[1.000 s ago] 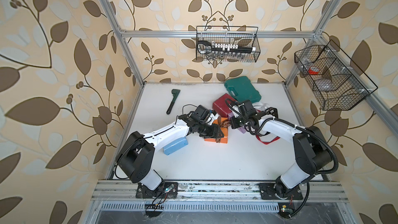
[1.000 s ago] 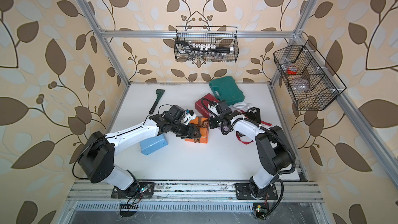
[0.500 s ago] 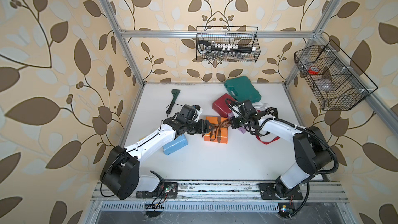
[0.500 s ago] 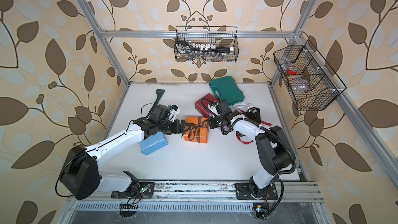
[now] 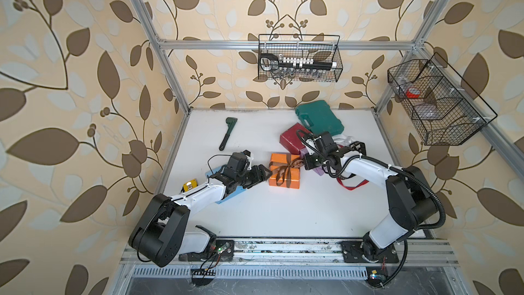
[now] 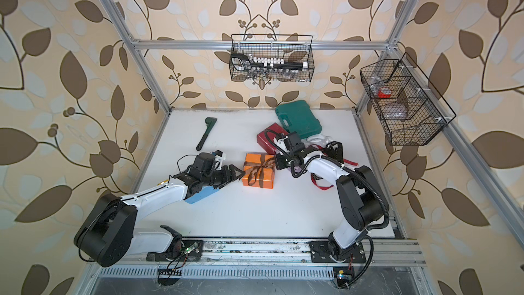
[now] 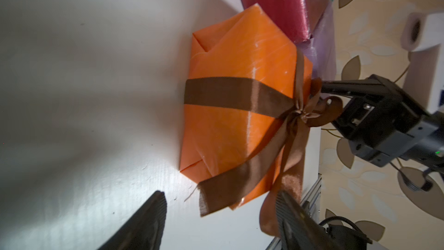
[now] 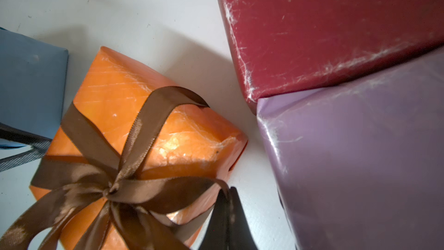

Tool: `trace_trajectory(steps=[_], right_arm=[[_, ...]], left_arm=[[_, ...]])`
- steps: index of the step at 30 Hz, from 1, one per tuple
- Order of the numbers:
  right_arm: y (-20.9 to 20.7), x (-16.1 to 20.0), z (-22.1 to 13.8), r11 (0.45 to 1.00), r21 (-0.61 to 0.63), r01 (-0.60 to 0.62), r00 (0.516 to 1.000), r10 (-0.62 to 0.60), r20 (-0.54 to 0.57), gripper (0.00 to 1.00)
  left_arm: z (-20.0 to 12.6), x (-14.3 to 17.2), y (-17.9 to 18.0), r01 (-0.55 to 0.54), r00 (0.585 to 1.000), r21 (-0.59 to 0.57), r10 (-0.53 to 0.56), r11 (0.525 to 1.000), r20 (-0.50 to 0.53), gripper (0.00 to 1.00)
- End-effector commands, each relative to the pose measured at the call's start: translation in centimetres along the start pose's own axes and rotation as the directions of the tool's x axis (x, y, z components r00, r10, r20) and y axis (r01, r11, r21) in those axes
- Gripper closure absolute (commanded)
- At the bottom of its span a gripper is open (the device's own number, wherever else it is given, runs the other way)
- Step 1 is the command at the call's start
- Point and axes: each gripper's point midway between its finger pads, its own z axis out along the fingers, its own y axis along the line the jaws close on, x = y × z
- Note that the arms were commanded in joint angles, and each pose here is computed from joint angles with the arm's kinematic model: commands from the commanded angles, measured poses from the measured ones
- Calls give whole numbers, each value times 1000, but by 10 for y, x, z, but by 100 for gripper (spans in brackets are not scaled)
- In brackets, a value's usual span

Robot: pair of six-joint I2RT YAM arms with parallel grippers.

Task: Untie the ribbon bows on the gift boxes
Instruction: Pull the ribbon from the gift box.

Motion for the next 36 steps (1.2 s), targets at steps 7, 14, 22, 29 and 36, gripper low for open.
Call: trace_trajectory(steps=[7,14,22,29,36], right_arm=[[0,4,-6,1000,-3,-3,1000,3,-1,100],[0,4,-8,1000,3,2,1000,-2,2,100],[2,2,-10,1000,-4,1,1000,-1,10,100],[1,0,-12,1000,-2,3,1000,-3,15,100],[2,0,-13,1000,-4,2,1000,-2,17,100]], left_arm=[[14,-2,-26,8,1000,150,-4,989,-28,31],[16,1,-30,-1,998,153,10,988,-55,49],[19,5,-31,-28,994,150,43,988,-96,77],[16,5,-35,-67,990,134,82,989,-111,74],[12,28,-19,-152,972,26,154,988,-177,37]])
